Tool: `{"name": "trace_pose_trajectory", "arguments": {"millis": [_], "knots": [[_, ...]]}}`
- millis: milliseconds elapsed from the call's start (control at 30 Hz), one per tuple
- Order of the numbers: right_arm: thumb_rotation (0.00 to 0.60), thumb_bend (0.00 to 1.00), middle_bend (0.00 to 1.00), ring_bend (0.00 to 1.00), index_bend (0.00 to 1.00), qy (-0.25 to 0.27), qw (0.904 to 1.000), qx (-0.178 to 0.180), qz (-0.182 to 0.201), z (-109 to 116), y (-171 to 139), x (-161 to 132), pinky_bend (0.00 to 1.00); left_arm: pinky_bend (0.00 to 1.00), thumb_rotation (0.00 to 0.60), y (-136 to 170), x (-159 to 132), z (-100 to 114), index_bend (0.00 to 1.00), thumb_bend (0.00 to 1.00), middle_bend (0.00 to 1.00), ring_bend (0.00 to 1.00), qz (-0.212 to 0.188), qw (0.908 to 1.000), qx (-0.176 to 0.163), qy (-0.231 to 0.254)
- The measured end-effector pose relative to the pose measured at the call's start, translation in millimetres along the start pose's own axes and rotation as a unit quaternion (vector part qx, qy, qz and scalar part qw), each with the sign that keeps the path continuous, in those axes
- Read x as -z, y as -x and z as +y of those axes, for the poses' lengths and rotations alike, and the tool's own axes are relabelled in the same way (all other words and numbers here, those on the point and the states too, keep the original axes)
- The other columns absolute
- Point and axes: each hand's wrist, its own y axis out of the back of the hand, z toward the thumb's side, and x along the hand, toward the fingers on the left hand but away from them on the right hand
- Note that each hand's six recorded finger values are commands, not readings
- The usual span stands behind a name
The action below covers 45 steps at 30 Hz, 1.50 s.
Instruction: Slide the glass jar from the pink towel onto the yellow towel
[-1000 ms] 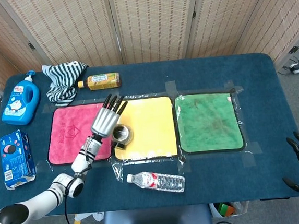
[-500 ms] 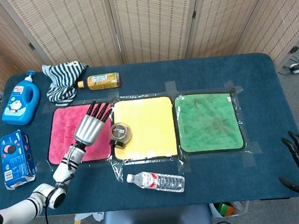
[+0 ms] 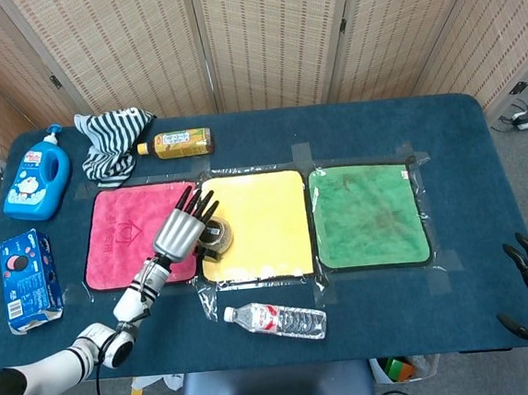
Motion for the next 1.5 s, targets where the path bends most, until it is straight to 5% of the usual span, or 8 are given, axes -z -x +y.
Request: {"name": "trace_pose_trajectory", "arguments": {"millis": [567,833,1200,1500], "knots": [[0.600,0.16,0.00,0.01,0.00,-0.003,1.0000,0.005,-0.003,4,-3,1,0.00,0.00,0.600,-31,-37,31,0.00,0.30,0.00,0.00,-0.001,0.9988,-0.017,0.046],[0.600,0.16,0.00,0.01,0.00,-0.012,0.9999,-0.002,0.012,3,1,-5,0.00,0.00,0.600,-33,-30,37,0.00,0.30,0.00,0.00,0.024,0.9976,-0.025,0.060],[0.600,0.16,0.00,0.01,0.00,-0.056,0.9918,-0.048,0.105,-5,28,-44,0.00,0.00,0.600,8,41,47,0.02,0.36,0.00,0.00,0.097,0.9848,-0.068,0.127],[0.600,0.17,0.01,0.05,0.00,-0.096,0.9645,-0.096,0.226,-23,77,-107,0.00,0.00,0.600,59,79,53,0.05,0.38,0.00,0.00,0.130,0.9745,-0.086,0.161]]}}
